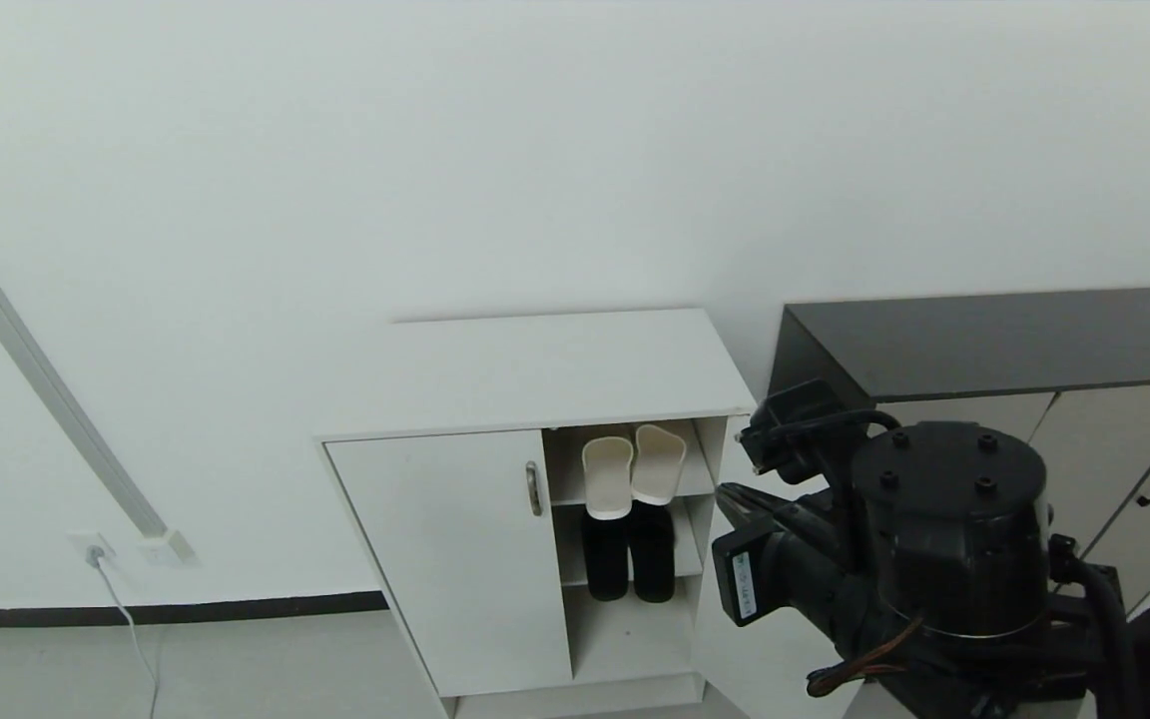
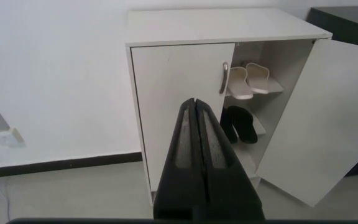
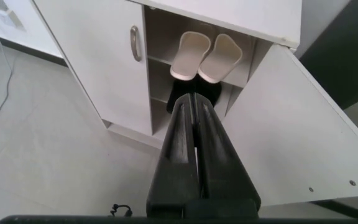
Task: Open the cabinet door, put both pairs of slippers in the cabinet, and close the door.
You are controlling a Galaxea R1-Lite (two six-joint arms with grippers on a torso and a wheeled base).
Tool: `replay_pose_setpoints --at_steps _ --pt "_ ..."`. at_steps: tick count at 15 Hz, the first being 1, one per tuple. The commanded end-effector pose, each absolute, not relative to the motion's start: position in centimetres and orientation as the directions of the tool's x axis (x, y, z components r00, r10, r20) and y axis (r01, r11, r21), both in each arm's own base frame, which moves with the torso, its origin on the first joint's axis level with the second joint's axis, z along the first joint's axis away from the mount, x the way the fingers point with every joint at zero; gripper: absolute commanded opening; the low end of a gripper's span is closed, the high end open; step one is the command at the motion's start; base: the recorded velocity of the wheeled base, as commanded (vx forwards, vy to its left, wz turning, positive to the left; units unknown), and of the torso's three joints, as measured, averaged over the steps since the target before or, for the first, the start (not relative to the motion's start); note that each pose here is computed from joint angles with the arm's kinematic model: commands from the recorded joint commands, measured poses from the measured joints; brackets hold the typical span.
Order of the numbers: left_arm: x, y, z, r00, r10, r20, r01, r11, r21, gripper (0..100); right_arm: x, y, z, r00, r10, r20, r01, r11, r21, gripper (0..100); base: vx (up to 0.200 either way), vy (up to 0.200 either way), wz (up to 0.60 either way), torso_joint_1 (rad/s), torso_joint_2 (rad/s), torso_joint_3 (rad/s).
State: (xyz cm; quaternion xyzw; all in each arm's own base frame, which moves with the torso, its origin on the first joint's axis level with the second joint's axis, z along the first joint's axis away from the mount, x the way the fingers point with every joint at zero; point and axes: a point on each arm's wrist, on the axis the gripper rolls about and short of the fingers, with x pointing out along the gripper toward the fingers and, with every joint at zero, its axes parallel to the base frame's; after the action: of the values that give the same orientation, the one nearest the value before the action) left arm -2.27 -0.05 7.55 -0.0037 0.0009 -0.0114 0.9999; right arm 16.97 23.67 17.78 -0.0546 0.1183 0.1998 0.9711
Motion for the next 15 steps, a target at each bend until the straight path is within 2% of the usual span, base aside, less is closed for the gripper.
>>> replay_pose_setpoints --at_steps 1,5,11,15 --pt "-2.3 0.0 7.6 1.0 -0.021 -0.002 0.021 1.0 -0.008 0 17.0 23.6 17.5 0.89 0.374 -0.259 -0.402 0.913 -0.064 0 0.0 0.0 0.0 0.0 0.0 0.0" --pt "-2.3 0.0 7.6 1.0 -0.021 -0.002 0.021 1.0 -0.008 0 17.2 23.6 17.2 0.891 0.366 -0.268 -0.397 0.915 -0.068 0 0.0 0.0 0.0 0.0 0.0 0.0" --pt "-2.3 0.0 7.6 1.0 -0.021 -0.002 0.021 1.0 -0.008 0 18.0 23.7 16.0 0.892 0.339 -0.301 -0.38 0.92 -0.091 0 0.0 0.0 -0.6 0.006 0.0 0.0" --pt "-2.3 0.0 7.6 1.0 -0.021 -0.002 0.021 1.0 -0.009 0 18.4 23.6 15.7 0.898 0.329 -0.29 -0.368 0.926 -0.088 0 0.0 0.0 0.0 0.0 0.0 0.0"
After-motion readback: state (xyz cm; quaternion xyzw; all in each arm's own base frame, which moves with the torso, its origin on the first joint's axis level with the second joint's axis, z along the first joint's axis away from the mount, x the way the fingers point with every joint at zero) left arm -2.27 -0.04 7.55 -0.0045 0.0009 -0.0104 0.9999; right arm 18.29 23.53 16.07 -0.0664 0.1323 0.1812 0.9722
